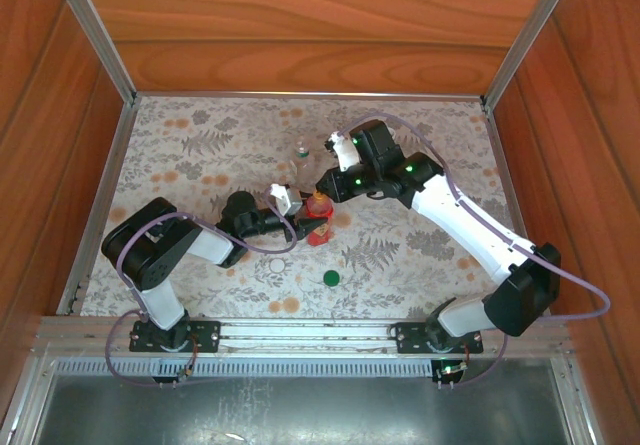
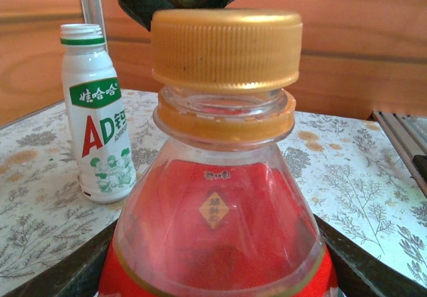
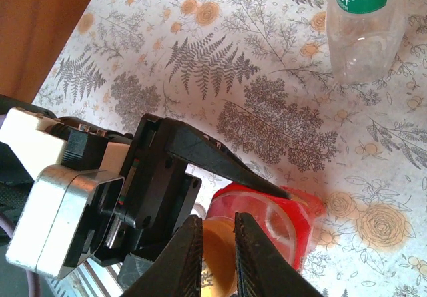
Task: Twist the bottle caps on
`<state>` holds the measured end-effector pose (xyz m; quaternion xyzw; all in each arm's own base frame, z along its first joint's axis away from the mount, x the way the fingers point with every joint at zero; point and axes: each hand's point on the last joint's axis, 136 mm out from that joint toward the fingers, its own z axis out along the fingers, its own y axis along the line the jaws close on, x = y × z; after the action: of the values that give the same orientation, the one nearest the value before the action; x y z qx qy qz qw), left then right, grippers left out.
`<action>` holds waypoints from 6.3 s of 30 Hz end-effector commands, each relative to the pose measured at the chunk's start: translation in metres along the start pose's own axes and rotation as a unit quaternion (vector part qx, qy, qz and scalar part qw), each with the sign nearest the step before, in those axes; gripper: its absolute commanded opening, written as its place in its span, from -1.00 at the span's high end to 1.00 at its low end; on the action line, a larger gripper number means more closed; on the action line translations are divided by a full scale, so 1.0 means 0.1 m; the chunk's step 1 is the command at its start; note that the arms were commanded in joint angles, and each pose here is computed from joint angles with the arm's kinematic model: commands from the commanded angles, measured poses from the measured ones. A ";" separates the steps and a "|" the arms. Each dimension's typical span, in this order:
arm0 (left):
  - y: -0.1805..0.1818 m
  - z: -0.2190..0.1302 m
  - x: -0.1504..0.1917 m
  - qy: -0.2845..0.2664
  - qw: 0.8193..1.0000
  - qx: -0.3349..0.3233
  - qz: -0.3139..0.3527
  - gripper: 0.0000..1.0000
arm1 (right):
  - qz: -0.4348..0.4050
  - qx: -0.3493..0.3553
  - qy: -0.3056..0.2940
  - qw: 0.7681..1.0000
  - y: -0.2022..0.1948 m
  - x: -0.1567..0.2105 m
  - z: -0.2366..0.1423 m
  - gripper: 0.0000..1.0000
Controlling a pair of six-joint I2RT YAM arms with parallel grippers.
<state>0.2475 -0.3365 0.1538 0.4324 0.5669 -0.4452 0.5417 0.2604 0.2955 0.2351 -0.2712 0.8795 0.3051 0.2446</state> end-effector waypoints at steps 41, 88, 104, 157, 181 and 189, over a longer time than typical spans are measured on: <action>-0.21 -0.01 0.10 0.025 0.997 0.055 -0.037 -0.23 | -0.046 0.017 0.020 0.999 -0.02 0.03 -0.16 0.13; -0.40 -0.33 0.10 0.090 0.995 0.042 0.033 -0.20 | -0.505 -0.103 0.049 0.855 0.47 0.56 -0.55 -0.31; -0.45 -0.39 0.16 0.100 0.993 0.046 0.035 -0.20 | -0.533 -0.129 0.102 0.830 0.59 0.50 -0.22 -0.04; -0.46 -0.38 0.15 0.102 0.993 0.052 0.030 -0.20 | -0.525 -0.112 0.134 0.833 0.45 0.51 0.00 0.26; -0.41 -0.35 0.02 0.090 0.994 0.041 0.039 -0.20 | -0.378 -0.046 0.161 0.910 0.35 0.56 0.16 0.76; -0.37 -0.31 -0.06 0.084 0.995 0.037 0.045 -0.20 | -0.215 0.102 0.176 0.955 0.12 0.58 0.17 0.86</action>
<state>0.2085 -0.3098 0.1546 0.4966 0.5904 -0.3989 0.4958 0.2040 0.3132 0.2275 -0.5743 0.7722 0.1706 0.2114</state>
